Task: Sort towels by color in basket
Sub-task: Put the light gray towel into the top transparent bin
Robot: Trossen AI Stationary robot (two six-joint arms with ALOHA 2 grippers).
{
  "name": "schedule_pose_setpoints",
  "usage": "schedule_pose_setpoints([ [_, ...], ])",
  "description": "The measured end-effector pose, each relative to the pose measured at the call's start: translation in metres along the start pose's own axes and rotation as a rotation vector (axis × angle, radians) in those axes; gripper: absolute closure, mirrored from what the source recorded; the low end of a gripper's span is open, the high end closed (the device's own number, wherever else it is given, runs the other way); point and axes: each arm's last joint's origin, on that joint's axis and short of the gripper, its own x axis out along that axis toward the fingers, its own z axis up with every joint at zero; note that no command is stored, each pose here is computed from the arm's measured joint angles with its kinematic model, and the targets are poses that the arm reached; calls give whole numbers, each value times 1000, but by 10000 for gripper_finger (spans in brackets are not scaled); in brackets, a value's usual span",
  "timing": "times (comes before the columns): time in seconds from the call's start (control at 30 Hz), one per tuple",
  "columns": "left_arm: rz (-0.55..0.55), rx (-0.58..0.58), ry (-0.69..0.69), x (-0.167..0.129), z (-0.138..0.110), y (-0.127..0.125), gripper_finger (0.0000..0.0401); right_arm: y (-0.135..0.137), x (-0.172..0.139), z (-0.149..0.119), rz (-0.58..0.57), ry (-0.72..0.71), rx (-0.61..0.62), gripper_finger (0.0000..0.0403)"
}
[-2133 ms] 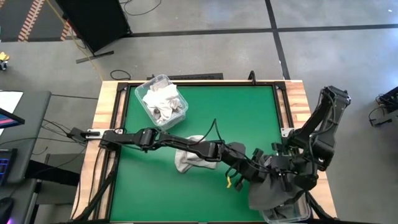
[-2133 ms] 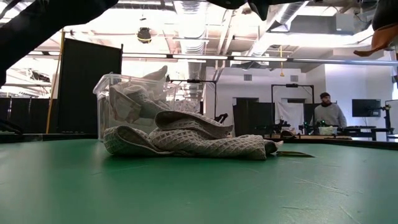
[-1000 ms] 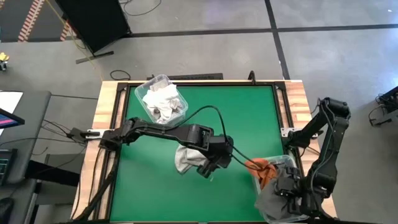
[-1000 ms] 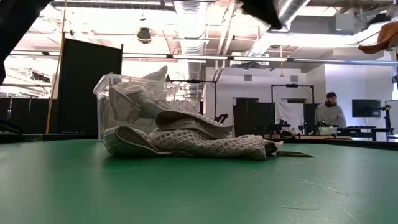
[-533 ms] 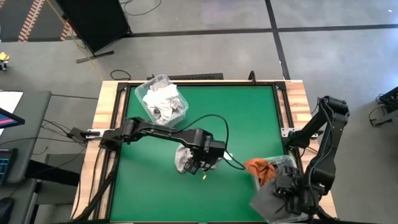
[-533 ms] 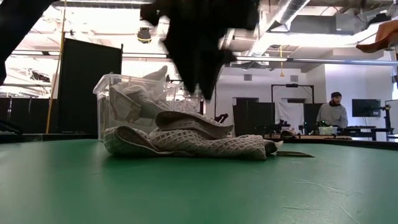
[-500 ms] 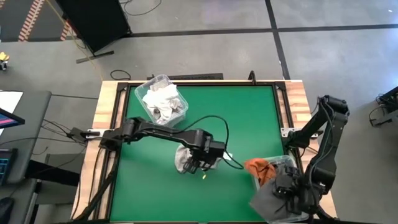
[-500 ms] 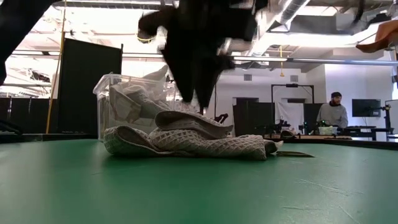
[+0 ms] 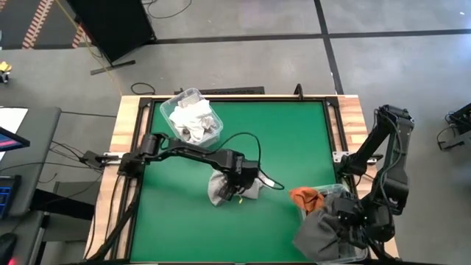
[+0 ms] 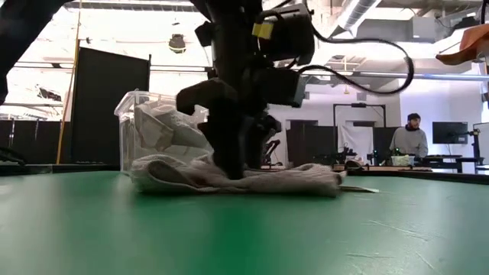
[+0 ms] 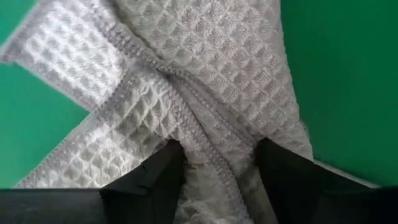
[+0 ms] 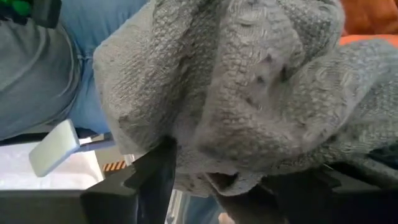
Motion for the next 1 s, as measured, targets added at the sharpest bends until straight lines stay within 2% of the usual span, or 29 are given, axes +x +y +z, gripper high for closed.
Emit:
schedule_pose_setpoints([
  [0.07,15,21,-30,6,1,-2,209,-1,0,0,-6,-2,-1,137],
  [0.13,36,42,-33,9,1,-5,233,-1,1,0,-10,-2,-1,137],
  [0.3,94,106,-16,5,3,-12,361,-1,1,0,-12,-3,0,137],
  [0.33,104,116,-23,-2,4,-13,372,-1,1,1,-14,-3,2,137],
  [0.4,132,134,-22,-8,4,-14,372,-2,1,1,-19,-4,2,137],
  [0.53,267,160,30,-37,0,-19,372,-2,0,1,-21,-4,2,137],
  [0.63,411,145,36,-76,-7,-17,372,-2,0,1,-24,-4,2,137],
  [0.83,689,36,-90,-182,-32,-18,372,-4,0,1,-49,-2,-2,138],
  [1.0,967,-124,-194,-265,-73,-17,372,-7,1,4,-74,-11,7,138],
])
